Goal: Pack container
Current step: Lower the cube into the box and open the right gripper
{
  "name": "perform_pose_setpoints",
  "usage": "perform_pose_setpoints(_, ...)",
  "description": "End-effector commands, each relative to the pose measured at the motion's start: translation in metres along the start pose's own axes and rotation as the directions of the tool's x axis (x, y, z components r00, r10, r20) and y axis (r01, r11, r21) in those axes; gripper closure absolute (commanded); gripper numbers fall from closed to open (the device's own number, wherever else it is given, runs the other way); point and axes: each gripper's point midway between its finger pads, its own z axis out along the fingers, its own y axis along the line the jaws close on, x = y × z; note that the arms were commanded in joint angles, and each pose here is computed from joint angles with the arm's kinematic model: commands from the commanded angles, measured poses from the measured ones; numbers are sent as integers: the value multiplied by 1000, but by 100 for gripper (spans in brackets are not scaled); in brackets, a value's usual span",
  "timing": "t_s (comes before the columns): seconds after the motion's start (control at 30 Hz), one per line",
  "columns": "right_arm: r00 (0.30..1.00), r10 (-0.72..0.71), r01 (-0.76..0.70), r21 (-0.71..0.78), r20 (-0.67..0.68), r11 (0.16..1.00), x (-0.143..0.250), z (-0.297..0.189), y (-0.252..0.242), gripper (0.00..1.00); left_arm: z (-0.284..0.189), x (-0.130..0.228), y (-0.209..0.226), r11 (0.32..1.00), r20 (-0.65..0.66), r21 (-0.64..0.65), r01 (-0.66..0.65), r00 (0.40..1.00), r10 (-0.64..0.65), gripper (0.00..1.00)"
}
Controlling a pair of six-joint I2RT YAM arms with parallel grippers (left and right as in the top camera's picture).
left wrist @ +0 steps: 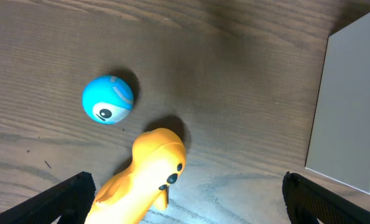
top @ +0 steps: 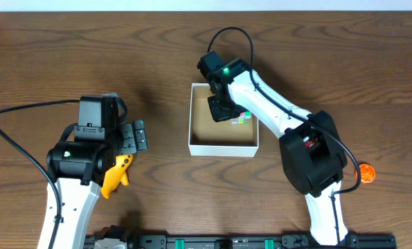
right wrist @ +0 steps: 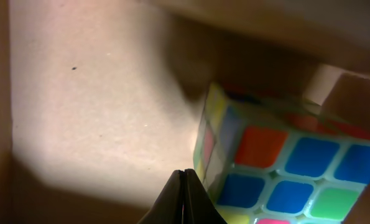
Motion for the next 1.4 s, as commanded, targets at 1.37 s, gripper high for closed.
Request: perform_pose_setpoints(1.37,989,36,-53,121,142,991,-34,-2,-30,83,-5,0,2,1000,-6,-4,-3,1000,3,2)
